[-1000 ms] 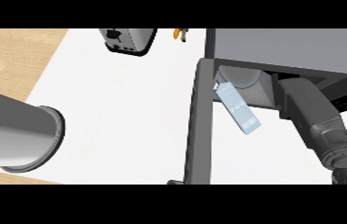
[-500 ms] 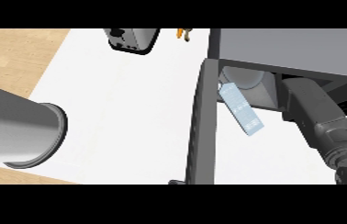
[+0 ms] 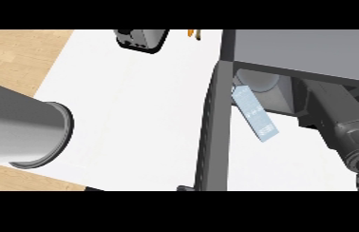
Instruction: Pick up the milk, place it into the microwave and close the microwave
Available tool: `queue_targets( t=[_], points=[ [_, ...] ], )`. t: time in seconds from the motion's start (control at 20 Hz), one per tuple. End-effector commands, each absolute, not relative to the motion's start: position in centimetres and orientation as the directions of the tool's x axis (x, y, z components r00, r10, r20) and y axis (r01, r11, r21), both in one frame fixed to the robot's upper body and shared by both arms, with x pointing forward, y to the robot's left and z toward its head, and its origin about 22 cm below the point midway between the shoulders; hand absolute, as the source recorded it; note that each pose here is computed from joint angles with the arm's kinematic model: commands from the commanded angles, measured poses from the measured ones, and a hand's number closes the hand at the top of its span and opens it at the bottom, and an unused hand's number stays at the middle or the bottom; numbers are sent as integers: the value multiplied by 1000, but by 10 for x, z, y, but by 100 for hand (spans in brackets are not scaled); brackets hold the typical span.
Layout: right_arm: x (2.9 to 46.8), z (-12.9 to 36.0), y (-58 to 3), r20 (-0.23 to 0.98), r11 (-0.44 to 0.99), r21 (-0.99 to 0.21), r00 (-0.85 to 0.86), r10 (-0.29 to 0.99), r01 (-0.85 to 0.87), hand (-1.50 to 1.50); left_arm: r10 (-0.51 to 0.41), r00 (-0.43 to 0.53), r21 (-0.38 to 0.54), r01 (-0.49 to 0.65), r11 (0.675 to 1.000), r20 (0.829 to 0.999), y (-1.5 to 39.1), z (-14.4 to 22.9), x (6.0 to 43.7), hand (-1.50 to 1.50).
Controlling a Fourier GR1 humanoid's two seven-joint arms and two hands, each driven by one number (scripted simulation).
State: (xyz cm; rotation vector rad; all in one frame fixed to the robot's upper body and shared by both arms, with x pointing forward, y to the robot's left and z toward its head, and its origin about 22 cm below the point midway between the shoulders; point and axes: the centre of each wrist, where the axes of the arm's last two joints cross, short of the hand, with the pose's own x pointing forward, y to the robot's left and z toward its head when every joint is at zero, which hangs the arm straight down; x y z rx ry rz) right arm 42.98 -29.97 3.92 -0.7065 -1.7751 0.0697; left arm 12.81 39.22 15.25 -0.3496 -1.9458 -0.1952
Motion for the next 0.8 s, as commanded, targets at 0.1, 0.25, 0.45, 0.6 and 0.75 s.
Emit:
queue_targets(
  t=[0.1, 0.25, 0.45, 0.6, 0.75],
  points=[
    [427, 54, -332, 821, 784, -446, -152, 550, 432, 150, 136, -357, -19, 311, 950, 924, 396, 150, 128, -150],
    [441, 68, -303, 843, 838, -364, -240, 482, 406, -150, 129, -359, -13, 308, 951, 925, 396, 153, 133, -150],
    [444, 59, -277, 874, 901, -362, -249, 417, 239, -150, 132, -345, -17, 317, 948, 929, 395, 148, 135, -150],
    [448, 69, -274, 832, 852, -475, -203, 516, 219, -150, 119, -339, -1, 328, 945, 933, 397, 150, 140, -150],
    [452, 69, -255, 828, 842, -481, -188, 528, 243, -150, 117, -345, 3, 328, 945, 931, 393, 151, 142, -150]
  ],
)
